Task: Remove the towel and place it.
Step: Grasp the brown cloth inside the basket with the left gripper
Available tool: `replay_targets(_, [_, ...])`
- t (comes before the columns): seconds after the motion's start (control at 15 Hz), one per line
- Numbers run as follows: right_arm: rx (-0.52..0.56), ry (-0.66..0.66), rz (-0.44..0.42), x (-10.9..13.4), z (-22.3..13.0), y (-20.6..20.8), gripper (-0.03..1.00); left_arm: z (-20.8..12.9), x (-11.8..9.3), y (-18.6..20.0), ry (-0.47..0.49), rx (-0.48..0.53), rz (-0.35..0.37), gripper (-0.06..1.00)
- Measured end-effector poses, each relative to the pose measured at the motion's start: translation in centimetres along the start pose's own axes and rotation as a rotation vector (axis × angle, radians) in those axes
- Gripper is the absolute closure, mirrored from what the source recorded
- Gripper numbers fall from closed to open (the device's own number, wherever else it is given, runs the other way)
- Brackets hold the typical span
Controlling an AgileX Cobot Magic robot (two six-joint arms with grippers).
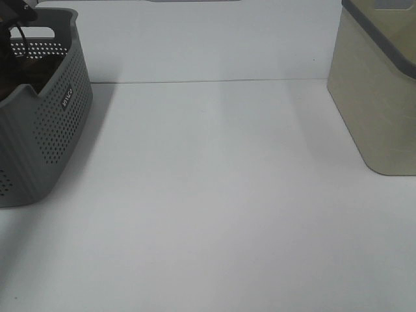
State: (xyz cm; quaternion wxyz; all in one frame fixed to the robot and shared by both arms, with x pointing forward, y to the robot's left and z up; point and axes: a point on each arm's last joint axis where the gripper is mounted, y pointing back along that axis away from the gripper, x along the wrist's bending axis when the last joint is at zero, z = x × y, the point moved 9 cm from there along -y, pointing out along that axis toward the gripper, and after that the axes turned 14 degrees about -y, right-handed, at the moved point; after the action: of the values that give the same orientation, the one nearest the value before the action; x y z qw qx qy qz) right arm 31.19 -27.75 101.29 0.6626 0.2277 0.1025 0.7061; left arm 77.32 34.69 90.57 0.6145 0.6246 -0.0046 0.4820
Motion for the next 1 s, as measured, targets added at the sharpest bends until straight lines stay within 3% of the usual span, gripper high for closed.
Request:
replay_targets(0.27, [0.0,0.0,0.0,0.0,0.0,0.0,0.01,0.5,0.3,0.0,0.024,-0.029,0.016,0.58])
replay_targets(0.4, [0.0,0.0,0.0,0.0,0.0,0.0,0.01,0.5,0.3,0.0,0.024,-0.029,0.016,0.49])
replay_targets(0.8, [0.0,0.0,0.0,0.0,0.0,0.0,0.01,0.2,-0.1,-1.1,-0.02,-0.009,0.02,0.48])
replay_targets(1.0, [0.0,0.0,0.0,0.0,0.0,0.0,0.01,0.3,-0.2,-1.4,-0.023,-0.016,0.027,0.61])
